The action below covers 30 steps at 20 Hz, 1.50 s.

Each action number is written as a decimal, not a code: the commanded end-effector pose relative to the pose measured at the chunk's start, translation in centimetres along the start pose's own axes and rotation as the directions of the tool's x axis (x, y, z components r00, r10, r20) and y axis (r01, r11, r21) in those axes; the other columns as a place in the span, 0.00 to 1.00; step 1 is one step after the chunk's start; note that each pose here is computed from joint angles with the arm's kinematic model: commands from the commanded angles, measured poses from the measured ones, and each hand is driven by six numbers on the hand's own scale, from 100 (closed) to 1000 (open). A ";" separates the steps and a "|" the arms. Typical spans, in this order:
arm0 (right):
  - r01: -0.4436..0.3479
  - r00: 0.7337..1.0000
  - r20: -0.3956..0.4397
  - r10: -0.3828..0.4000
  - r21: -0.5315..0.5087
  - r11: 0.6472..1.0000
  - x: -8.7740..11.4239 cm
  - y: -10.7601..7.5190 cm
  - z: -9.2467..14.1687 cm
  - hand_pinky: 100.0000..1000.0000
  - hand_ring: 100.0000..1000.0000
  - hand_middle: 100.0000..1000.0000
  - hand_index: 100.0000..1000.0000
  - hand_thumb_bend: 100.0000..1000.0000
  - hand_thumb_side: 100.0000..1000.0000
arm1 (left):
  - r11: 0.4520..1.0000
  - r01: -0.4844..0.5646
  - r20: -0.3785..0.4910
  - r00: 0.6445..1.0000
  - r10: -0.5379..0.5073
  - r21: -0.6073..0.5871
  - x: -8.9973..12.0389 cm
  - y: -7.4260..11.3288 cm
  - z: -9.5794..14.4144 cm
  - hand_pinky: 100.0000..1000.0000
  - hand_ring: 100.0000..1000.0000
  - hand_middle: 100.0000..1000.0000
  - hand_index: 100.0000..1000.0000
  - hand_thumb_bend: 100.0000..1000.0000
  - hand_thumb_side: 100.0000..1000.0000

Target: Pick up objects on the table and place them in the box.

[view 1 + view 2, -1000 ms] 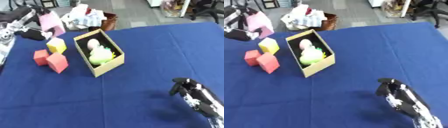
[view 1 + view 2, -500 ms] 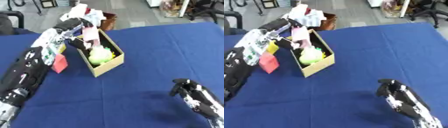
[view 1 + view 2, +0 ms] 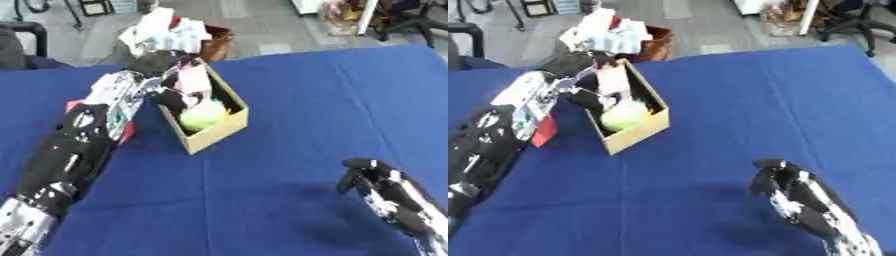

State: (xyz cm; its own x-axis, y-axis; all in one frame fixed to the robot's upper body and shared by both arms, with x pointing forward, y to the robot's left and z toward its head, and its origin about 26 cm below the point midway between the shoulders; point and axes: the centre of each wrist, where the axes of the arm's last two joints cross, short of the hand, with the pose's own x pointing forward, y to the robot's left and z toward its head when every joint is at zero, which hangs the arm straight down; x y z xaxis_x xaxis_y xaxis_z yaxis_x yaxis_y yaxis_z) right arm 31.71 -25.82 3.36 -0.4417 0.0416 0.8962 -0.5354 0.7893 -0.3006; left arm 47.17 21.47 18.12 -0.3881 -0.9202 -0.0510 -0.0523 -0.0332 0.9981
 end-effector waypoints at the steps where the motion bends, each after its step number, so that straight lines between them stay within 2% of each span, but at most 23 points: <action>1: -0.015 1.000 0.019 0.015 0.003 1.000 0.6 -0.5 -0.4 0.52 0.54 0.49 0.76 0.00 0.37 | 0.995 0.025 -0.023 0.999 -0.022 0.096 -1.2 2.5 0.6 0.90 0.84 0.88 0.94 0.40 0.90; 5: -0.016 1.000 0.016 0.016 0.003 1.000 0.5 -0.5 -0.4 0.52 0.54 0.49 0.76 0.00 0.37 | 0.986 0.024 -0.050 0.999 -0.016 0.167 -2.2 4.3 1.5 0.91 0.85 0.90 0.95 0.42 0.94; 10: -0.019 1.000 0.016 0.019 -0.001 1.000 0.6 -0.6 -0.3 0.52 0.54 0.49 0.76 0.00 0.37 | 0.982 0.008 -0.053 0.999 0.002 0.190 -4.1 6.3 3.6 0.89 0.83 0.86 0.93 0.39 0.89; 12: -0.022 1.000 0.011 0.022 -0.001 1.000 0.5 -0.7 -0.2 0.52 0.54 0.49 0.76 0.00 0.37 | 0.989 0.008 -0.031 1.000 -0.003 0.145 -4.9 6.9 4.8 0.87 0.81 0.84 0.92 0.34 0.81; 15: -0.025 1.000 0.011 0.025 -0.001 1.000 0.6 -0.7 -0.2 0.52 0.54 0.49 0.76 0.00 0.37 | 1.000 -0.004 -0.010 1.000 0.004 0.010 -6.4 6.8 6.8 0.83 0.77 0.80 0.91 0.23 0.73; 18: -0.028 1.000 0.010 0.028 -0.004 1.000 0.6 -0.8 -0.2 0.52 0.54 0.49 0.76 0.00 0.37 | 0.994 -0.022 -0.020 1.000 0.020 -0.107 -8.0 6.2 8.7 0.81 0.75 0.79 0.90 0.22 0.79; 20: -0.029 1.000 0.010 0.029 -0.002 1.000 0.6 -0.8 -0.2 0.52 0.54 0.49 0.76 0.00 0.37 | 0.987 -0.032 -0.031 0.999 0.027 -0.158 -8.7 5.7 9.8 0.80 0.75 0.79 0.91 0.25 0.81; 25: -0.029 1.000 0.006 0.029 -0.001 1.000 0.6 -0.8 -0.1 0.52 0.54 0.49 0.76 0.00 0.37 | 0.965 0.032 -0.021 0.999 -0.039 -0.261 -9.1 4.8 11.6 0.83 0.78 0.83 0.93 0.53 0.90; 30: -0.031 1.000 0.005 0.031 -0.004 1.000 0.6 -0.9 -0.1 0.52 0.54 0.49 0.76 0.00 0.37 | 0.937 0.027 -0.057 0.997 -0.050 -0.348 -9.8 2.4 12.6 0.81 0.77 0.82 0.92 0.52 0.92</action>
State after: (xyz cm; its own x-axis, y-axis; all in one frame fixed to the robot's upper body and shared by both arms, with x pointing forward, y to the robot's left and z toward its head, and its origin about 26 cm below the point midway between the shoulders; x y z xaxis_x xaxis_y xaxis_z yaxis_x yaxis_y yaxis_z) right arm 31.71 -26.03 3.38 -0.4421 0.0453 0.8958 -0.5291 0.7933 -0.3012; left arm 39.44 34.44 19.20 -0.3547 -0.9330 -0.0602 0.2779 -0.1667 0.9460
